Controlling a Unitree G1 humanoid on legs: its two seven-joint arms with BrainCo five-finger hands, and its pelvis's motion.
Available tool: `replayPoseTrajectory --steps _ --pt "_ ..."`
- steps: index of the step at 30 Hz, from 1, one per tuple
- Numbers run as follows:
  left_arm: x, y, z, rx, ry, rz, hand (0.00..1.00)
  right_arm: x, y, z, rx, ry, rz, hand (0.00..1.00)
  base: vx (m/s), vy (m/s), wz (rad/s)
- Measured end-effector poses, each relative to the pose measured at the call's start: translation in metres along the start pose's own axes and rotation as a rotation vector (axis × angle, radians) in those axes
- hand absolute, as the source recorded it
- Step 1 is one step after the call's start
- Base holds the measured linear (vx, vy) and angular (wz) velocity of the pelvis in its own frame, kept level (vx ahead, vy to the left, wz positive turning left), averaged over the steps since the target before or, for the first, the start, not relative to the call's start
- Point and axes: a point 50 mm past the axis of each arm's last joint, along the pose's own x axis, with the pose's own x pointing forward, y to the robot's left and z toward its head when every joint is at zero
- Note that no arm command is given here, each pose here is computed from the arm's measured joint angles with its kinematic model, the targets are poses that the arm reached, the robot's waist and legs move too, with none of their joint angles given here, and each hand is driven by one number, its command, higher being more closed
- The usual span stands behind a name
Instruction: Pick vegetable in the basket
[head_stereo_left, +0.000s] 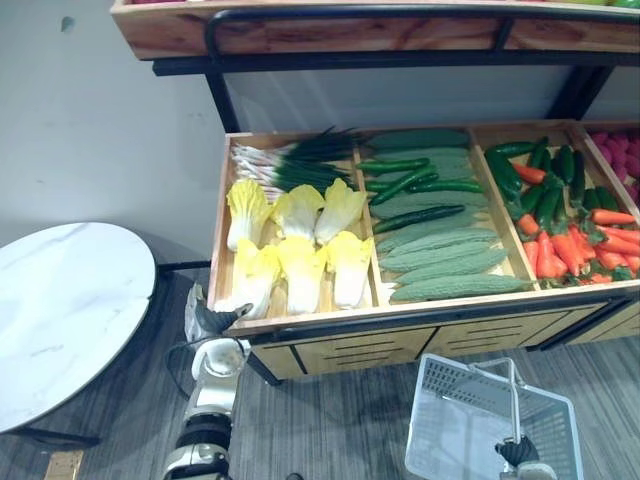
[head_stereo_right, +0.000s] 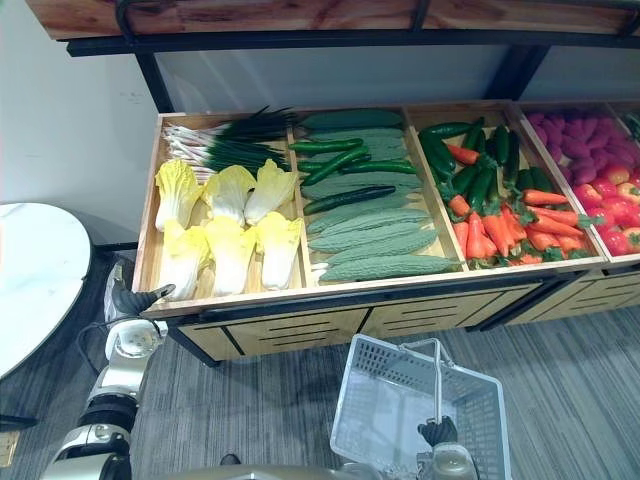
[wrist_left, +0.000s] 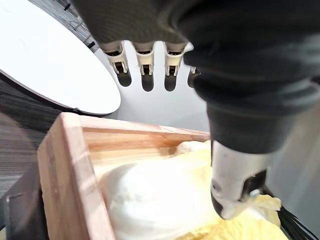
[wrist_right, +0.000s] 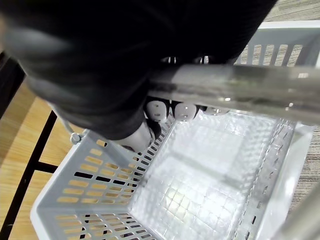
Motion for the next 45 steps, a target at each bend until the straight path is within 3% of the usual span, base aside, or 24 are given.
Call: replayPoseTrajectory --steps 9,29,43,44,45 --pt "0.001 0.002 0.004 0.009 -0.023 0.014 0.00 0.000 -0.003 0.004 0.004 -0.019 -0.026 1.00 -0.04 0.000 -0.08" --pt "0.026 0.004 0.038 -0.185 0.000 0.113 0.00 0.006 -0.007 0.033 0.021 -0.113 -0.049 1.00 0.04 -0.009 -0.08" --pt "0.035 -0.001 0.036 -0.174 0.082 0.116 0.00 0.007 -0.010 0.058 0.026 -0.209 -0.085 1.00 -0.01 0.004 -0.08" --pt "0.037 0.000 0.037 -0.169 0.083 0.118 1.00 0.007 -0.010 0.058 0.027 -0.211 -0.086 1.00 -0.02 0.016 -0.11" --pt "0.040 0.002 0.039 -0.169 0.078 0.122 1.00 0.007 -0.010 0.060 0.034 -0.217 -0.089 1.00 -0.03 0.011 -0.07"
